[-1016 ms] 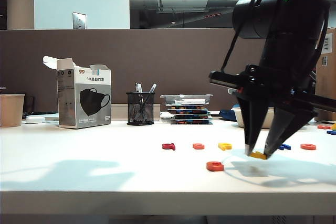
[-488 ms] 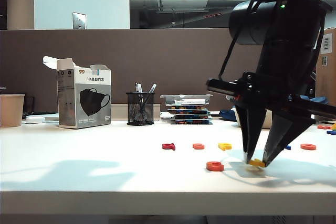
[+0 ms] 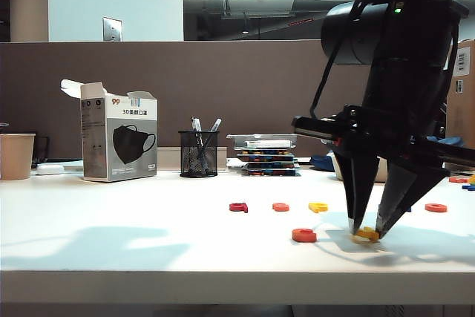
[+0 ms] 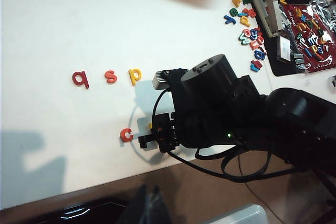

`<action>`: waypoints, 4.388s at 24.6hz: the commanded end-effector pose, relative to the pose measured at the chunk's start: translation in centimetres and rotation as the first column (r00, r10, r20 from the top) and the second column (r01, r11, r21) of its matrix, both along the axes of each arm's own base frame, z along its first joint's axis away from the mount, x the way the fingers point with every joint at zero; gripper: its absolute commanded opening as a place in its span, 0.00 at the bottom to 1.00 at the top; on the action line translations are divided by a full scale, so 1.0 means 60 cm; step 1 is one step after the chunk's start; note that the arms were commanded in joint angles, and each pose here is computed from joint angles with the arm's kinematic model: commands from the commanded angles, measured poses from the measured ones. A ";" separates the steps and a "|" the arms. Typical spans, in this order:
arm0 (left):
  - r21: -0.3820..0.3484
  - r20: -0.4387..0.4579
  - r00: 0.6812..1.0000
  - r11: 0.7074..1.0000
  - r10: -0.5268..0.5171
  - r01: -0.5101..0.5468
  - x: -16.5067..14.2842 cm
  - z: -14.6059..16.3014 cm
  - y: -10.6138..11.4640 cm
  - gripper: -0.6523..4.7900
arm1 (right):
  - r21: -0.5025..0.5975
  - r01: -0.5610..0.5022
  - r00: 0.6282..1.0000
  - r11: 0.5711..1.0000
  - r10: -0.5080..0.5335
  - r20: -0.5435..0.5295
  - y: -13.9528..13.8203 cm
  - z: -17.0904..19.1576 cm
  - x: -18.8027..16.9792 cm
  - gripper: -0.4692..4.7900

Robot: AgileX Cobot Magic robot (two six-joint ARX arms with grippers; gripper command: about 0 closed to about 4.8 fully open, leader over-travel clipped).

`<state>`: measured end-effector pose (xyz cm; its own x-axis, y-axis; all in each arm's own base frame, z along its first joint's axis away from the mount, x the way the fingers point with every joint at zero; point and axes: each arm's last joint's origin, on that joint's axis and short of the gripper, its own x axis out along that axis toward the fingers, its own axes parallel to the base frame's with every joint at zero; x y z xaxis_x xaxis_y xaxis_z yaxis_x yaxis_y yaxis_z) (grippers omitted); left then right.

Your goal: Select the appropriate letters from the row of letter magnets placed on the table to arrange into the word "cup".

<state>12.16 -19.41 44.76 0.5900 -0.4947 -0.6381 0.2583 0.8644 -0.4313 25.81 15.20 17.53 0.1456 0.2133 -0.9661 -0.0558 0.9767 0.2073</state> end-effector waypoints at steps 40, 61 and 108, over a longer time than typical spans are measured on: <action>-0.006 0.009 1.000 1.000 0.002 -0.002 -0.001 0.003 0.001 0.11 | -0.016 -0.032 0.999 0.999 0.032 0.022 0.025 0.014 0.007 0.50; -0.006 0.009 1.000 1.000 0.002 -0.002 -0.001 0.003 0.001 0.11 | -0.071 -0.041 0.976 0.997 0.056 0.211 0.035 0.212 0.055 0.50; -0.006 0.009 1.000 1.000 0.002 -0.002 -0.001 0.003 0.001 0.11 | -0.180 -0.149 0.987 0.972 0.157 0.026 0.077 0.035 0.171 0.61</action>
